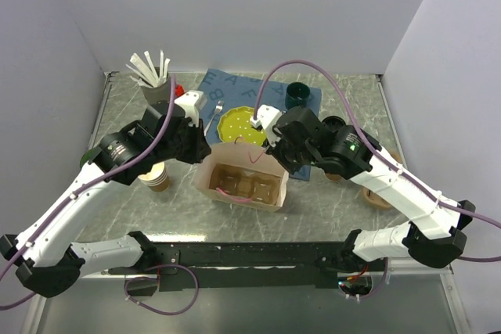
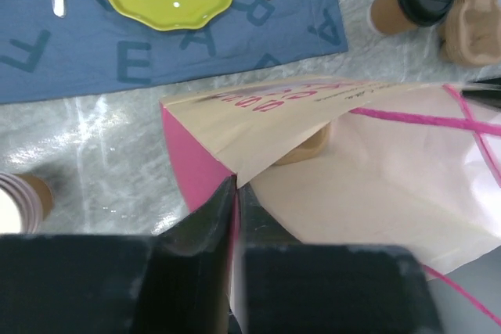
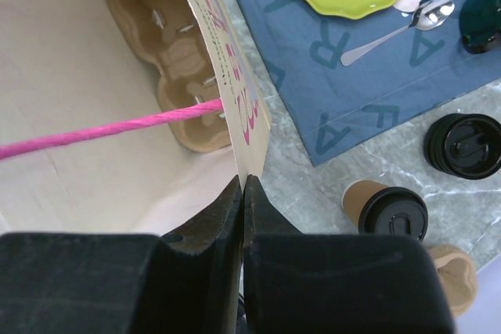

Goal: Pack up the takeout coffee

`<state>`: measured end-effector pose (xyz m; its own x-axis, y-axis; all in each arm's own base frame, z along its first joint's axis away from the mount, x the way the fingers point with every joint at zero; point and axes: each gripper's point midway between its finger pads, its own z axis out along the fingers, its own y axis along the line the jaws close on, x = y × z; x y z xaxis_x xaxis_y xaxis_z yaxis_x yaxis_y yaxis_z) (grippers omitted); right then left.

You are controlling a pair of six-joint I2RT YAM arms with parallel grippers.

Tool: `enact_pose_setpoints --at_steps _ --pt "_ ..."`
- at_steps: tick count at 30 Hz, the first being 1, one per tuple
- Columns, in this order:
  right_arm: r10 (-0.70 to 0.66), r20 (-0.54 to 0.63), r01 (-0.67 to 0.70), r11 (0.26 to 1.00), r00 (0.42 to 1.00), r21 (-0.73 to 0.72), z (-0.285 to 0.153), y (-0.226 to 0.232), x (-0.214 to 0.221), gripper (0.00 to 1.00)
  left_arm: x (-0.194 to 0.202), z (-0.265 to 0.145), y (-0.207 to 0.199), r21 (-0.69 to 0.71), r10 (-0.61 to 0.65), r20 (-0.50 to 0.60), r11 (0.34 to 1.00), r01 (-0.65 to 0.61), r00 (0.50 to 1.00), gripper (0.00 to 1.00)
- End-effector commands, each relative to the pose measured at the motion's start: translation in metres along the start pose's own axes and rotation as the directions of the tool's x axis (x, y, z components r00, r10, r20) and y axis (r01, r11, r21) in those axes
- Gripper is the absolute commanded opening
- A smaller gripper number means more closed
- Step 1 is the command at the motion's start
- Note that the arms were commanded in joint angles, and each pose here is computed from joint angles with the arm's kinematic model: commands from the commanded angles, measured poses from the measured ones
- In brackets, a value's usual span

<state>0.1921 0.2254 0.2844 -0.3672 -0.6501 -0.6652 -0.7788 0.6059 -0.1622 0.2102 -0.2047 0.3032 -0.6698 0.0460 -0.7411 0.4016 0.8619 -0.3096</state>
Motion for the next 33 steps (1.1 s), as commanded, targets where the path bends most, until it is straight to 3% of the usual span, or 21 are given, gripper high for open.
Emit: enact_pose_setpoints --at_steps 1,3,5,8,16,19,20,21,24,28,33 --pt "0.030 0.087 -0.032 0.999 0.996 0.021 -0.008 -0.005 -0.027 0.06 0.001 -0.017 0.003 -0.006 -0.009 0.007 1.000 0.009 1.000 0.35" --pt "0.033 0.087 -0.035 0.999 0.996 0.021 -0.007 -0.005 -0.025 0.07 0.007 -0.020 0.005 -0.007 -0.005 -0.002 1.000 0.005 1.000 0.43" --pt "0.033 0.080 -0.035 0.999 0.996 0.016 -0.007 -0.004 -0.023 0.06 0.011 -0.021 0.007 -0.006 -0.002 -0.003 1.000 0.002 1.000 0.43" --pt "0.034 0.072 -0.035 0.999 0.997 0.017 -0.007 -0.004 -0.020 0.06 0.011 -0.018 0.006 0.000 0.005 0.003 1.000 -0.005 1.000 0.36" --pt "0.032 0.081 -0.033 0.999 0.996 0.014 -0.008 -0.004 -0.022 0.06 0.003 -0.011 0.008 -0.022 0.009 0.021 1.000 -0.009 1.000 0.34" --pt "0.034 0.081 -0.035 0.999 0.996 0.013 -0.008 -0.003 -0.023 0.06 0.004 -0.010 0.008 -0.022 0.013 0.016 1.000 -0.012 1.000 0.23" --pt "0.033 0.085 -0.034 0.999 0.996 0.013 -0.008 -0.003 -0.023 0.07 0.005 -0.009 0.009 -0.027 0.013 0.013 1.000 -0.013 1.000 0.09" --pt "0.038 0.083 -0.040 0.999 0.996 0.014 -0.008 -0.004 -0.023 0.08 0.004 -0.010 0.010 -0.031 0.008 0.019 0.999 -0.008 1.000 0.02" --pt "0.063 0.092 -0.066 0.997 0.994 0.036 -0.011 -0.008 -0.027 0.21 -0.001 -0.013 0.012 -0.046 0.000 0.048 0.999 0.002 0.999 0.01" --pt "0.123 0.137 -0.124 0.992 0.983 0.000 -0.035 -0.005 -0.038 0.55 -0.006 -0.013 0.017 -0.076 -0.013 0.070 0.997 0.018 0.997 0.01" --pt "0.248 0.205 -0.221 0.964 0.947 -0.147 -0.074 0.013 -0.043 0.75 -0.006 -0.010 0.021 -0.098 -0.032 0.081 0.994 0.040 0.996 0.01"
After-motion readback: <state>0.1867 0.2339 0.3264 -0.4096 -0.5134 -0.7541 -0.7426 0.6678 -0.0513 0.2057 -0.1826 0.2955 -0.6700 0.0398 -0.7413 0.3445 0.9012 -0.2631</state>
